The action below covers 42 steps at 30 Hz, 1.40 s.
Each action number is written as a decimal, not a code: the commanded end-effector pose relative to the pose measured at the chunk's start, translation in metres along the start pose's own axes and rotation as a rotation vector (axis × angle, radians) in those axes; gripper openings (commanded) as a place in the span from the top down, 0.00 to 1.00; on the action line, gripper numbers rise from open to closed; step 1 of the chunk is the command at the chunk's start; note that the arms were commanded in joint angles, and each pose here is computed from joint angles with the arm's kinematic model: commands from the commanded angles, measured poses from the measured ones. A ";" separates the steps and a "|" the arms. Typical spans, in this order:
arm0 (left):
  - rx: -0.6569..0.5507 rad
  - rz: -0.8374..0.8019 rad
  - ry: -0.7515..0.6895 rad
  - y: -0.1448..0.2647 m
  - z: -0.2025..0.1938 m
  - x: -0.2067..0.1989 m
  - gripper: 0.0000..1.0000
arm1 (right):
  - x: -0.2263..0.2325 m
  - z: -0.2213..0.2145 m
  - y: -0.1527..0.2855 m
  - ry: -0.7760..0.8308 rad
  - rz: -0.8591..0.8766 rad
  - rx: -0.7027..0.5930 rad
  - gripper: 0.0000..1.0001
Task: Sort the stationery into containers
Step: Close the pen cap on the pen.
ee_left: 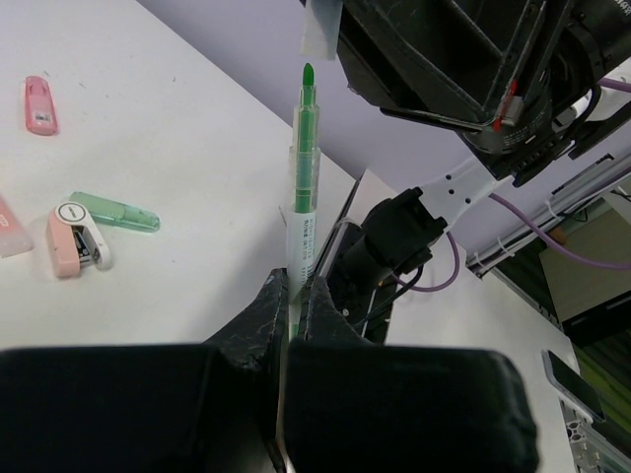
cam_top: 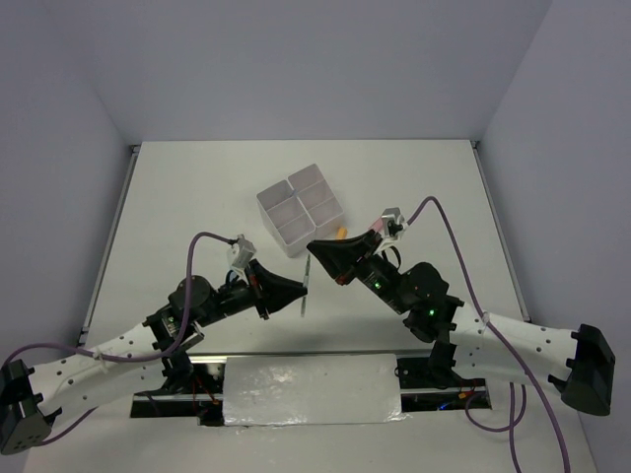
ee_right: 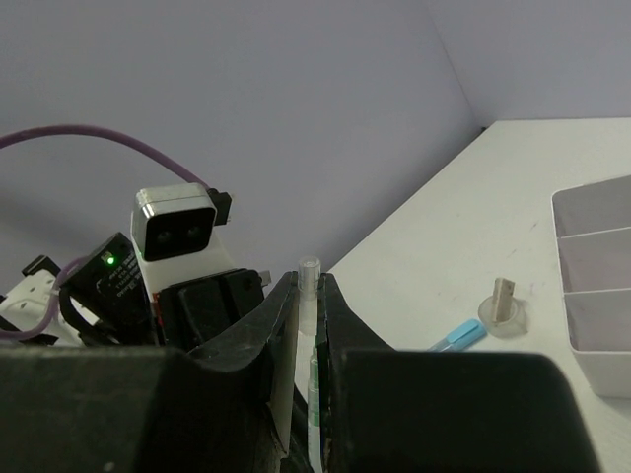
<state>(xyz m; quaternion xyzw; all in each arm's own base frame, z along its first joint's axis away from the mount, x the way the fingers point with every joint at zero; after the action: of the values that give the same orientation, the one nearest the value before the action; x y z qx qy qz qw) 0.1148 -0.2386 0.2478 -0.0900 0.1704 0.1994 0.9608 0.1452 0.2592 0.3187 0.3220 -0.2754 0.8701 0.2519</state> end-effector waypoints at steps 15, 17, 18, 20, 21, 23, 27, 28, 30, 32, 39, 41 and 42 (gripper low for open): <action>-0.106 -0.032 -0.054 0.001 0.032 -0.012 1.00 | 0.012 0.009 -0.007 0.046 0.017 -0.022 1.00; -0.105 -0.027 -0.053 0.001 0.032 -0.011 1.00 | 0.013 0.008 -0.007 0.046 0.029 -0.014 1.00; -0.106 -0.026 -0.054 0.001 0.032 -0.011 1.00 | 0.014 0.007 -0.007 0.046 0.033 -0.012 1.00; -0.109 -0.017 -0.057 0.001 0.033 -0.010 1.00 | 0.013 0.006 -0.007 0.047 0.035 -0.005 1.00; -0.105 -0.015 -0.058 0.001 0.033 -0.010 1.00 | 0.013 0.005 -0.007 0.048 0.035 0.002 1.00; -0.109 -0.010 -0.068 0.001 0.034 -0.009 1.00 | 0.015 0.004 -0.006 0.052 0.041 0.015 1.00; -0.102 0.004 -0.092 0.001 0.035 -0.007 1.00 | 0.016 -0.002 -0.004 0.067 0.056 0.070 1.00; -0.107 0.004 -0.096 0.002 0.037 -0.008 1.00 | 0.015 -0.005 -0.003 0.072 0.047 0.088 1.00; -0.112 0.006 -0.110 0.003 0.039 -0.008 1.00 | 0.015 -0.004 -0.001 0.080 0.047 0.094 1.00; -0.121 0.004 -0.119 0.003 0.041 -0.009 1.00 | 0.014 -0.005 0.000 0.093 0.038 0.110 1.00; -0.131 -0.009 -0.130 0.002 0.046 -0.011 1.00 | 0.009 -0.012 -0.002 0.126 0.023 0.153 1.00; -0.133 -0.007 -0.130 0.003 0.046 -0.011 1.00 | 0.008 -0.013 -0.002 0.134 0.020 0.154 1.00; -0.136 -0.004 -0.130 0.004 0.046 -0.011 1.00 | 0.006 -0.013 -0.001 0.137 0.012 0.153 1.00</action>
<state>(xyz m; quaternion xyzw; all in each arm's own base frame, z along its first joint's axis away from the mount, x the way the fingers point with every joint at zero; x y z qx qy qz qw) 0.1159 -0.2314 0.2456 -0.0681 0.1396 0.2167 0.9638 0.1405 0.2660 0.3144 0.2879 -0.2148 0.8996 0.2484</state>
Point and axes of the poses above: each gripper's point midway between its finger pads, its own y axis back along the fingers, its own x axis along the line the jaws close on, z = x × y, the point moved 5 cm from there along y, back along the fingers, and after that the axes turned 12 degrees about -y, right-handed, at the moved point
